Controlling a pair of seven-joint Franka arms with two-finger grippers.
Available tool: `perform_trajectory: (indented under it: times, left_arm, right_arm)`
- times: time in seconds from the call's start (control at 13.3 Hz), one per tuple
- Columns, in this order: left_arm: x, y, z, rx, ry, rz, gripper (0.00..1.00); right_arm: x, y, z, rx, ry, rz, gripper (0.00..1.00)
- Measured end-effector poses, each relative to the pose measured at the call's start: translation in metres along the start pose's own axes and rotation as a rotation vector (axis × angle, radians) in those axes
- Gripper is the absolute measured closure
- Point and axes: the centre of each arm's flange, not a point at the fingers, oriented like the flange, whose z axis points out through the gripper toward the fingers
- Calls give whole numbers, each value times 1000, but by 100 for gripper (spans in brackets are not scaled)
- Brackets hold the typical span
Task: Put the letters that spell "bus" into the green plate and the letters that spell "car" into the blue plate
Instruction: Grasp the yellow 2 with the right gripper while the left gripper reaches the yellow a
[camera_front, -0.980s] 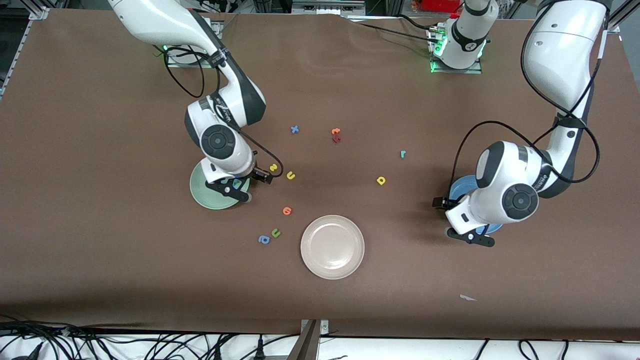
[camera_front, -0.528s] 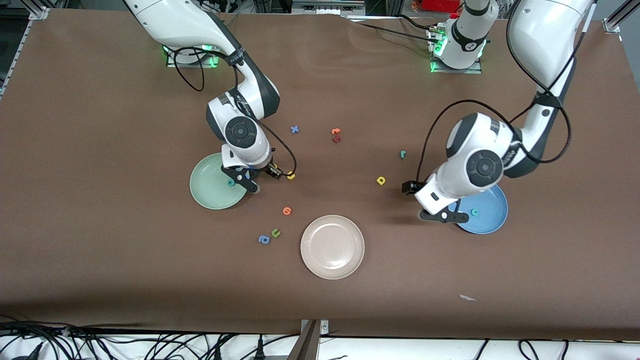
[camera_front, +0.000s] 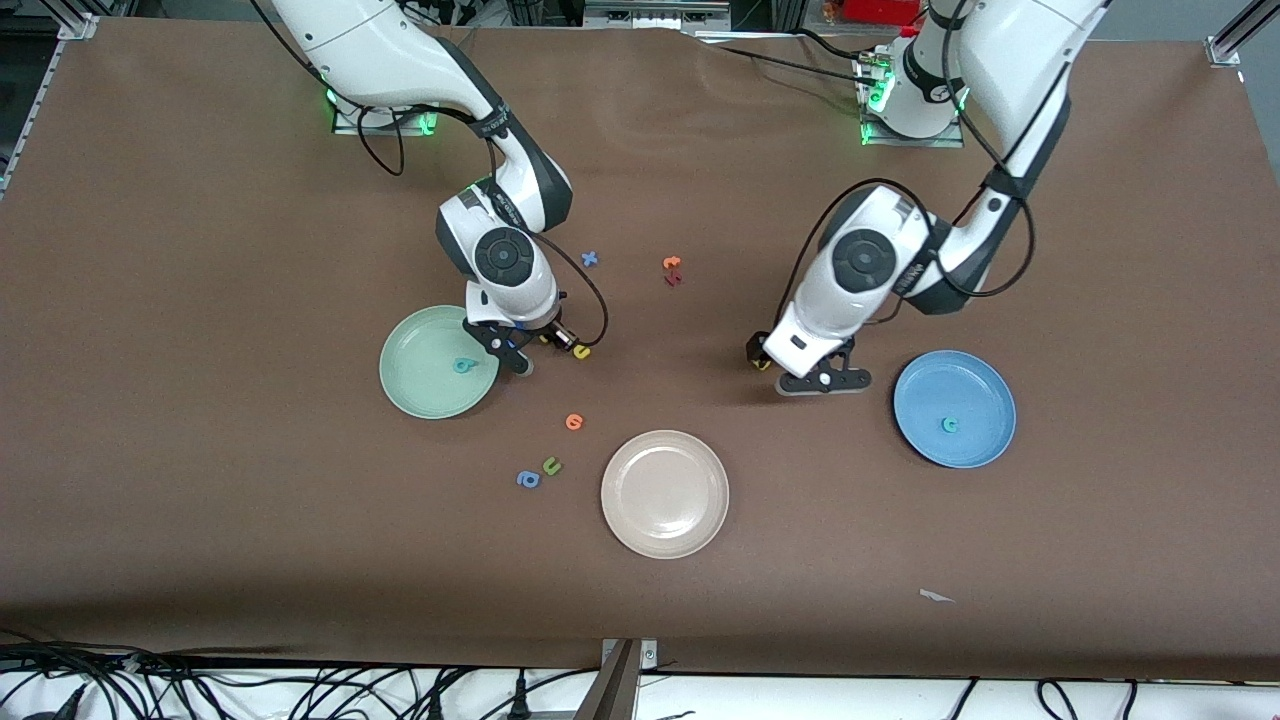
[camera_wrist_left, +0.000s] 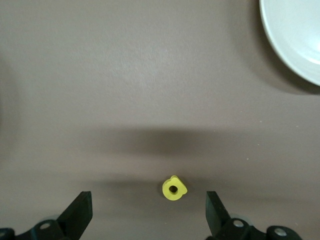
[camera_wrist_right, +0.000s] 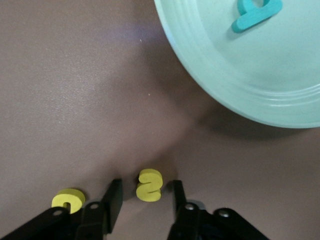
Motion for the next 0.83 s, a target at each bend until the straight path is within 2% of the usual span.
perform_trajectory:
  times: [0.3, 0.45, 0.53, 0.6, 0.68, 0.75, 0.83]
  left_arm:
    - [-25, 26, 42, 9, 0, -21, 0]
    - [-28, 27, 54, 13, -9, -22, 0]
    - [-27, 26, 56, 11, -6, -22, 0]
    - [-26, 25, 57, 11, -2, -20, 4]
    - [-26, 24, 58, 13, 0, -17, 13]
    - [-25, 23, 59, 14, 0, -17, 13]
    - [-25, 23, 60, 15, -3, -18, 23]
  right_arm:
    - [0, 0, 0, 2, 1, 1, 55]
    - [1, -1, -1, 6, 2, 1, 76]
    - [1, -1, -1, 6, 2, 2, 76]
    - [1, -1, -2, 6, 2, 2, 78]
    - [2, 0, -2, 6, 3, 3, 78]
    - [3, 0, -2, 7, 4, 5, 78]
    - [5, 0, -4, 9, 7, 7, 78]
